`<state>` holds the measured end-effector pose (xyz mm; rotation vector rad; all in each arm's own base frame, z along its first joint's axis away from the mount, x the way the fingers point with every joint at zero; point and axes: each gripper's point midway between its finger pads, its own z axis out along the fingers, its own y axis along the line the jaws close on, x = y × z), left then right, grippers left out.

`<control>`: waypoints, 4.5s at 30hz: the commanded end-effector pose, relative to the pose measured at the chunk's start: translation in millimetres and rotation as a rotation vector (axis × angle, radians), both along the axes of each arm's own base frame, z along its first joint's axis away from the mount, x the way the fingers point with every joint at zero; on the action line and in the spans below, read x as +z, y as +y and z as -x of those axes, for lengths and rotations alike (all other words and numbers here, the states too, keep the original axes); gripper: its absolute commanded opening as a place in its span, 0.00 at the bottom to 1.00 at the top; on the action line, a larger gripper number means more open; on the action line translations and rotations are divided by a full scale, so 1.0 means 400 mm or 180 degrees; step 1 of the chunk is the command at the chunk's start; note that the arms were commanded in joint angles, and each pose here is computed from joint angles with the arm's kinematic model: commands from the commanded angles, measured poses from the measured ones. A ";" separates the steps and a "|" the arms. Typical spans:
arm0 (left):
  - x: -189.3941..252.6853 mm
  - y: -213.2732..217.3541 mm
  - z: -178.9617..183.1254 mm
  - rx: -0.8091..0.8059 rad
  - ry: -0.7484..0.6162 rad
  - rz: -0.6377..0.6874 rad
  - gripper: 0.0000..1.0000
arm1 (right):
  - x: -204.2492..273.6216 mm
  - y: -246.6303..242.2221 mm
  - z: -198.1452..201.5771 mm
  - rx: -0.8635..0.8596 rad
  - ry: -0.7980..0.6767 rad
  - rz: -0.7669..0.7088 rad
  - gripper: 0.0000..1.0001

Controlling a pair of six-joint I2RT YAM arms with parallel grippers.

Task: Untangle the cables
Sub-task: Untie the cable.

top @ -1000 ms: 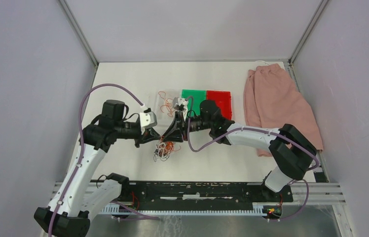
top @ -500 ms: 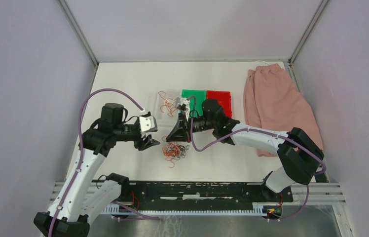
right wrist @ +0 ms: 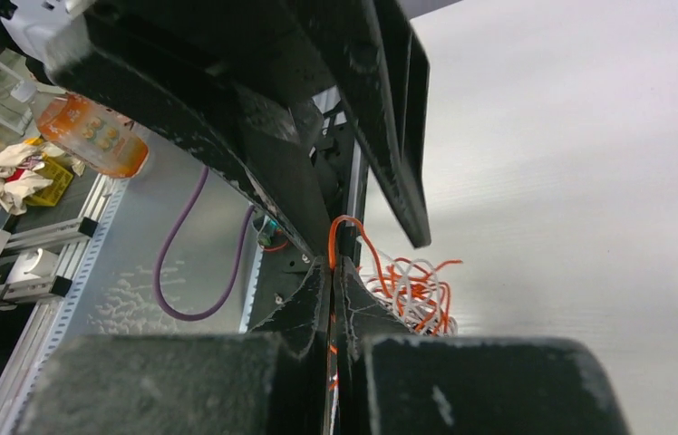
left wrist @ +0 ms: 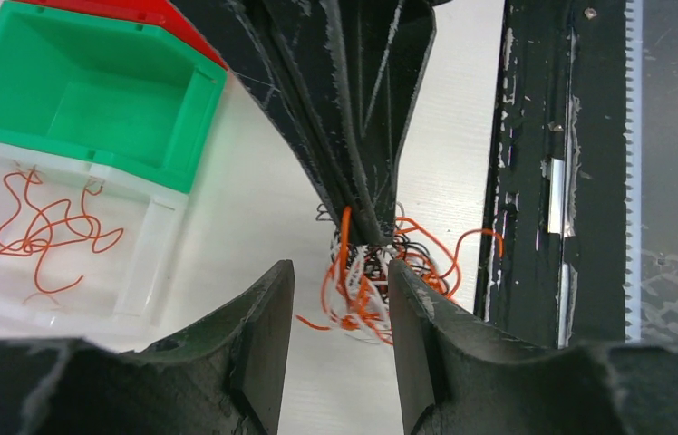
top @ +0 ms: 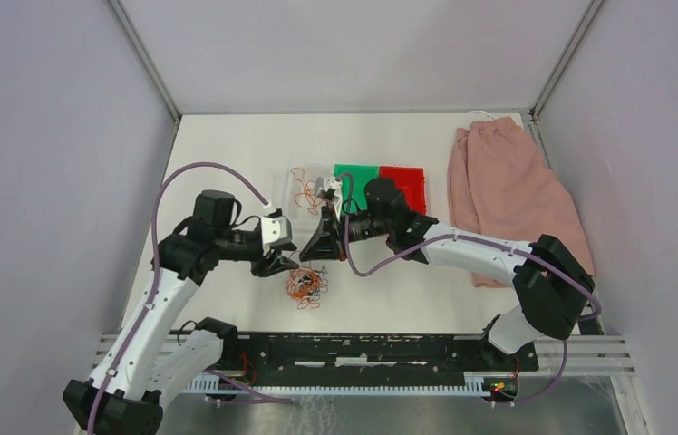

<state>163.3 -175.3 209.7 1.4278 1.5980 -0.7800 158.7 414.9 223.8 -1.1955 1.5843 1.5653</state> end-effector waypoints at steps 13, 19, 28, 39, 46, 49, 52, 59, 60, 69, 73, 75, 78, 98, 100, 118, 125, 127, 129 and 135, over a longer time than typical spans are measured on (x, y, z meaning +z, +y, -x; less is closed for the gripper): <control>0.091 0.013 -0.158 0.0952 -0.0733 0.0376 0.03 | 0.097 0.027 -0.004 -0.0051 0.0130 -0.0398 0.13; 0.132 -0.016 -0.119 0.0835 -0.0466 0.0677 0.03 | 0.119 0.019 0.009 -0.0031 0.0345 -0.0584 0.45; 0.171 -0.030 -0.080 0.0477 -0.0684 0.0718 0.03 | 0.121 -0.073 -0.083 -0.0820 0.0415 -0.0644 0.62; 0.227 -0.041 -0.085 0.0412 -0.0738 0.0797 0.03 | 0.076 -0.087 -0.149 -0.1381 0.0242 -0.0369 0.67; 0.275 -0.046 -0.102 0.0489 -0.0733 0.0894 0.03 | 0.069 -0.025 -0.117 -0.1283 0.0138 -0.0335 0.66; 0.298 -0.048 -0.101 0.0504 -0.0710 0.0949 0.03 | 0.053 -0.007 -0.125 -0.1357 0.0144 -0.0301 0.65; 0.323 -0.049 -0.099 0.0521 -0.0695 0.1010 0.03 | 0.044 0.004 -0.145 -0.1499 0.0138 -0.0293 0.63; 0.403 -0.061 -0.093 0.0522 -0.0609 0.1220 0.03 | 0.024 0.020 -0.176 -0.1663 0.0121 -0.0264 0.54; 0.417 -0.063 -0.092 0.0517 -0.0593 0.1254 0.03 | 0.018 0.021 -0.177 -0.1663 0.0127 -0.0248 0.52; 0.576 -0.078 -0.075 0.0403 -0.0663 0.1570 0.03 | -0.067 0.002 -0.177 -0.1742 0.0075 0.0023 0.49; 0.651 -0.079 -0.071 0.0357 -0.0800 0.1669 0.03 | -0.121 -0.017 -0.173 -0.1775 0.0065 0.0172 0.49; 0.691 -0.078 -0.067 0.0341 -0.0879 0.1732 0.03 | -0.146 -0.027 -0.169 -0.1789 0.0055 0.0237 0.50; 0.747 -0.078 -0.059 0.0303 -0.0985 0.1807 0.03 | -0.181 -0.044 -0.159 -0.1791 0.0041 0.0327 0.51; 1.134 -0.019 0.008 0.0350 -0.2370 0.2550 0.03 | -0.257 -0.157 -0.147 -0.2032 -0.0285 0.0717 0.61; 1.166 -0.012 0.014 0.0332 -0.2618 0.2549 0.03 | -0.257 -0.164 -0.146 -0.2038 -0.0329 0.0735 0.62; 1.352 0.050 0.064 0.0487 -0.3853 0.2813 0.03 | -0.308 -0.221 -0.133 -0.2009 -0.0539 0.1115 0.61; 1.507 0.159 0.120 0.1066 -0.4745 0.3308 0.03 | -0.412 -0.277 -0.121 -0.2116 -0.0524 0.1437 0.61; 1.521 0.173 0.131 0.1132 -0.4869 0.3370 0.03 | -0.430 -0.293 -0.122 -0.2180 -0.0515 0.1499 0.61; 1.523 0.178 0.130 0.1162 -0.4822 0.3422 0.03 | -0.436 -0.303 -0.124 -0.2253 -0.0491 0.1520 0.61; 1.559 0.248 0.156 0.1594 -0.5277 0.3662 0.03 | -0.453 -0.340 -0.137 -0.2513 -0.0453 0.1639 0.64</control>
